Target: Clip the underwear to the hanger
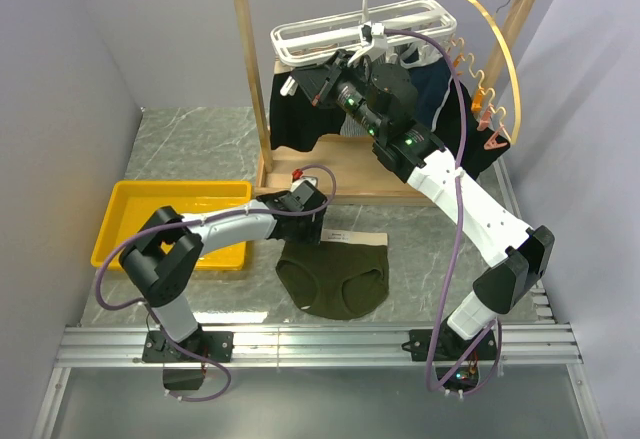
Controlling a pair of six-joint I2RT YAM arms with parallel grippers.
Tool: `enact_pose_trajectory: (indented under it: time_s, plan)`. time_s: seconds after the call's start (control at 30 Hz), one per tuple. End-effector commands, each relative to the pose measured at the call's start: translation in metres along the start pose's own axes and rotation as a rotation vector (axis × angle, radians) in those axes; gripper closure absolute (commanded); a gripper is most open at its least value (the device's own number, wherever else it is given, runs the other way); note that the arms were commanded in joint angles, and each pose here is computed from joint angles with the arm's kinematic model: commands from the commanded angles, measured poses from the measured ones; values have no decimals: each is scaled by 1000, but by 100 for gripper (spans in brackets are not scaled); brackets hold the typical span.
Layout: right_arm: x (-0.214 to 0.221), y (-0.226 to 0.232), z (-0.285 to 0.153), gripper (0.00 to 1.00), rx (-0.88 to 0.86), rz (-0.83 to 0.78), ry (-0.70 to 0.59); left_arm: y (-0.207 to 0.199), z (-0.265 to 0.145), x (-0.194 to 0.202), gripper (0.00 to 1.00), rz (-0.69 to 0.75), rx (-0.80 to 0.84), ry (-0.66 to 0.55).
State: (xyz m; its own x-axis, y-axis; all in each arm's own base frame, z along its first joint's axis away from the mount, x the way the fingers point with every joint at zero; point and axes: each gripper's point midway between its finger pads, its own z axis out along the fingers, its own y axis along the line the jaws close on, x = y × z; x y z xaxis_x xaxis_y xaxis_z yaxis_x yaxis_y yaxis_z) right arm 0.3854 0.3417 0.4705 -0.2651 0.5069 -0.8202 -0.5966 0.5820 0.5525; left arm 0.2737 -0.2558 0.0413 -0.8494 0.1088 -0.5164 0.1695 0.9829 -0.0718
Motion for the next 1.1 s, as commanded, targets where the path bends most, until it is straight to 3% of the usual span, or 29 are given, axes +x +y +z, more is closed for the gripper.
enact_pose_trajectory:
  time_s: [0.0,0.3,0.6,0.7,0.8,0.83,0.87,0.97,1.07]
  plan:
    - [-21,12,-8,100,-35,6,-53,-4,-11,-14,23,12,-2,-38]
    - [-24,11,-9,100,-37,-2,-62,-4,18,6,21,34,-42,45]
    - [-23,5,-8,100,-26,7,-59,0,39,26,34,57,-69,111]
    - [-20,4,-7,100,-24,6,-53,-1,44,28,45,61,-71,130]
    - [-21,1,-8,100,-19,3,-55,0,44,30,68,56,-75,131]
    - [-19,2,-8,100,-22,3,-51,0,43,28,87,53,-72,127]
    - [-19,1,-8,100,-20,4,-50,0,42,28,93,51,-68,124]
    - [-17,-1,-9,100,-17,5,-45,1,32,20,100,50,-62,84]
    - [-16,-2,-10,100,-17,6,-43,-1,10,-2,100,52,-21,-24]
